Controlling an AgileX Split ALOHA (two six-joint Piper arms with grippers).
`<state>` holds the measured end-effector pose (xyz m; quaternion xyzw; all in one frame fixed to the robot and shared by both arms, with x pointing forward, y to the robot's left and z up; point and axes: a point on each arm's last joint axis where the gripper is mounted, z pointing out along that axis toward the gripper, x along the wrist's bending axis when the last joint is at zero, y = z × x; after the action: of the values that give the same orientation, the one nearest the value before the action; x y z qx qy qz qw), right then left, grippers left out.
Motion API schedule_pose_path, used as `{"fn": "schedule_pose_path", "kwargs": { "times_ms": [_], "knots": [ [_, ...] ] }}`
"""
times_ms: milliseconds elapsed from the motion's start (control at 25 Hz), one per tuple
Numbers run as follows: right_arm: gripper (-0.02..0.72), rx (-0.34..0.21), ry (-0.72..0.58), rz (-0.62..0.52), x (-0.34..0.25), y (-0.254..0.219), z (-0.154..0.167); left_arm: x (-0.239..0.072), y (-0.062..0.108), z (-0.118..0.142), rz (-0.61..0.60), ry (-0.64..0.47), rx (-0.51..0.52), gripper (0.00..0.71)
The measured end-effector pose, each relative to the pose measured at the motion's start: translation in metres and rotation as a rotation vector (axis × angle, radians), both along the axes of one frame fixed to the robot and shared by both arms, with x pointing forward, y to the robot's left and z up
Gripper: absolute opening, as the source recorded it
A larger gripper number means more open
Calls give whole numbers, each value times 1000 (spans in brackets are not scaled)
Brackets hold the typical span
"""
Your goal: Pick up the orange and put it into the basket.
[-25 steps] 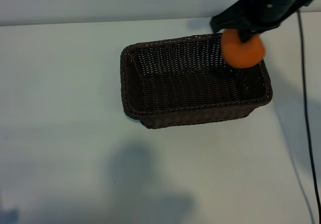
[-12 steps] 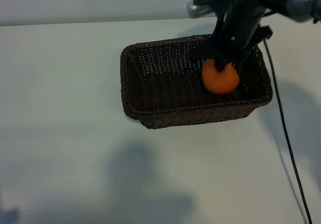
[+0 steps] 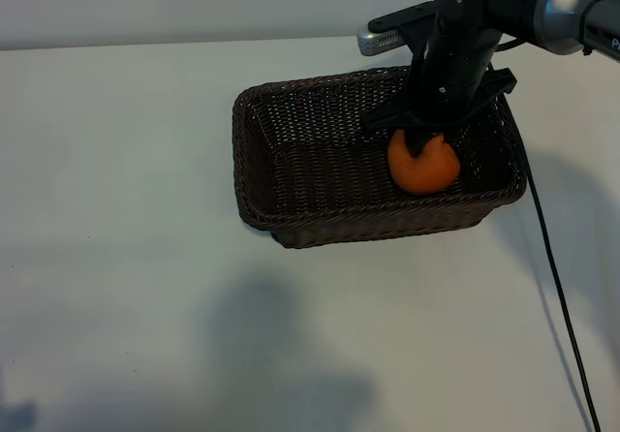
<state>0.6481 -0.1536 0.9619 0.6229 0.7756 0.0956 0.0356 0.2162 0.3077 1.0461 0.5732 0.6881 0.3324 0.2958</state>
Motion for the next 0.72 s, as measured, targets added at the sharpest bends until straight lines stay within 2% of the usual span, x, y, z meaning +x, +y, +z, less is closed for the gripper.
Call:
{"fn": "schedule_pose_path", "kwargs": {
  "times_ms": [160,240,360,520,720],
  "knots": [
    [601,14,1,2,-1,1,2,0,0,0,0,0,1,592],
    [682,23,-6,1,-1,1,6,0,0,0,0,0,1,592],
    [702,33,-32,3,-4,1,19,0,0,0,-2,0,3,592],
    [665,45,-84,7,-6,-1,46,0,0,0,-2,0,3,592],
    [609,2,-138,4,0,-12,80,0,0,0,-2,0,3,592]
  ]
}}
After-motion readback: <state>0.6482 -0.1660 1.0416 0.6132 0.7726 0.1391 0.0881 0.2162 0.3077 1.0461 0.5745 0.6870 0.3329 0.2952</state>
